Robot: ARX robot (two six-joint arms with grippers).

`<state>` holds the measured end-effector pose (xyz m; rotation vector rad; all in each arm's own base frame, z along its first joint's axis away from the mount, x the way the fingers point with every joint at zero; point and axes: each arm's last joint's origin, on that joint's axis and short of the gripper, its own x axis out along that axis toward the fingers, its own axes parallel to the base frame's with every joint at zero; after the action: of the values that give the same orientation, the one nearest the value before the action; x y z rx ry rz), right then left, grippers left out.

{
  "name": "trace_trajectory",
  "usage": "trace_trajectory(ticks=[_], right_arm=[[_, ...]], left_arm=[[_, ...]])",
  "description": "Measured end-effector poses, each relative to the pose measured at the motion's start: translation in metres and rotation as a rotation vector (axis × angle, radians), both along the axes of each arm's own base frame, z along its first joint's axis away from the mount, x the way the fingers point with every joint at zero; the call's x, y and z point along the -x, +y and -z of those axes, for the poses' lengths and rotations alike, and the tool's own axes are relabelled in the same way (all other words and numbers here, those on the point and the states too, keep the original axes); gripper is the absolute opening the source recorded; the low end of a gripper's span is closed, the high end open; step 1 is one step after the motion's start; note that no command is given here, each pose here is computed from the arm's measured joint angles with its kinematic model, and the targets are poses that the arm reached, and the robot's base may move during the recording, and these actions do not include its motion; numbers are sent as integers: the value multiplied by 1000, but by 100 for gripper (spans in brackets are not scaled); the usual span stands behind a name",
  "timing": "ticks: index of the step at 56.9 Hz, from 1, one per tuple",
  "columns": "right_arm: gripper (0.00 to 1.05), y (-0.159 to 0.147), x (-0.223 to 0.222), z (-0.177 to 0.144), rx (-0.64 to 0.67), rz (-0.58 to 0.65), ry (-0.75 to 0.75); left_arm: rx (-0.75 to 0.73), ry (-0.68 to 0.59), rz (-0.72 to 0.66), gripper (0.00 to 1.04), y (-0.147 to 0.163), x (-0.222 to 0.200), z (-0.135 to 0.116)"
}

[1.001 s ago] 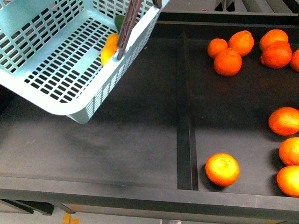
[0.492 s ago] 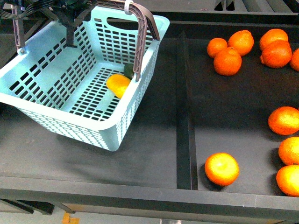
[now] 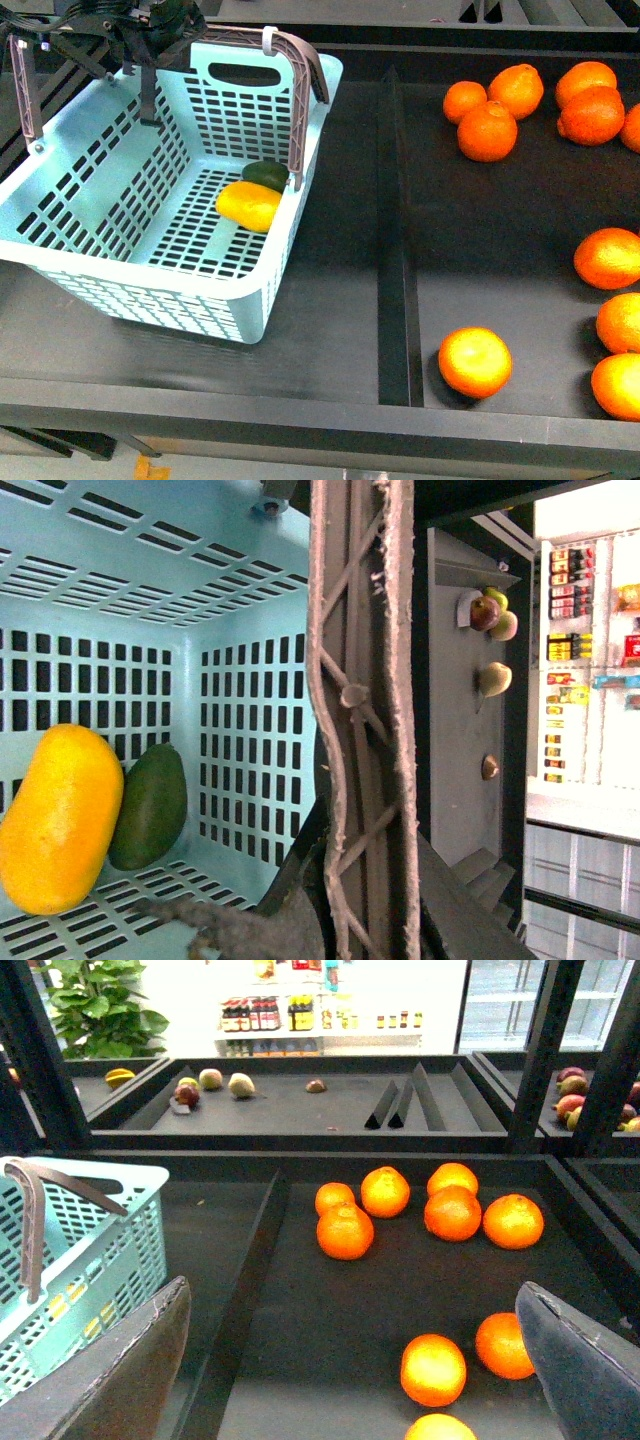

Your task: Pick mango and avocado into basket

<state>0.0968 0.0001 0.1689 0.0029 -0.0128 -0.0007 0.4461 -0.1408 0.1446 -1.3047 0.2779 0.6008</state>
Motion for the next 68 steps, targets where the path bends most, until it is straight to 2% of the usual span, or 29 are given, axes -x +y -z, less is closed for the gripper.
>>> trace_trajectory(ticks=[6, 18, 27, 29, 37, 44, 53, 56, 58, 59, 62, 65, 68], right_arm=[[96, 0, 0, 0, 0, 0, 0], [96, 0, 0, 0, 0, 0, 0], [96, 0, 0, 0, 0, 0, 0], [96, 0, 0, 0, 0, 0, 0], [96, 0, 0, 0, 0, 0, 0], [96, 0, 0, 0, 0, 0, 0], [96, 0, 0, 0, 0, 0, 0], [96, 0, 0, 0, 0, 0, 0], [96, 0, 0, 0, 0, 0, 0], [96, 0, 0, 0, 0, 1, 0], [96, 0, 0, 0, 0, 0, 0], [96, 0, 0, 0, 0, 0, 0], [96, 0, 0, 0, 0, 0, 0]], left_arm=[[1, 37, -23, 24, 0, 1, -1], [-43, 189, -38, 64, 3, 7, -7], [-100, 270, -47, 94, 6, 24, -35], [-121, 268, -51, 98, 7, 29, -44], [-185, 263, -57, 96, 16, 52, -69], [-272, 273, -44, 96, 22, 77, -80], [-469, 254, -8, 96, 34, 122, -91], [-487, 73, 293, 84, 40, 138, -87], [-602, -74, 460, 75, 48, 150, -80], [-643, -141, 499, 71, 52, 155, -77], [-855, -264, 567, 61, 63, 171, -71], [-1049, -313, 576, 50, 75, 186, -69], [-1134, -326, 568, 41, 84, 196, -68]])
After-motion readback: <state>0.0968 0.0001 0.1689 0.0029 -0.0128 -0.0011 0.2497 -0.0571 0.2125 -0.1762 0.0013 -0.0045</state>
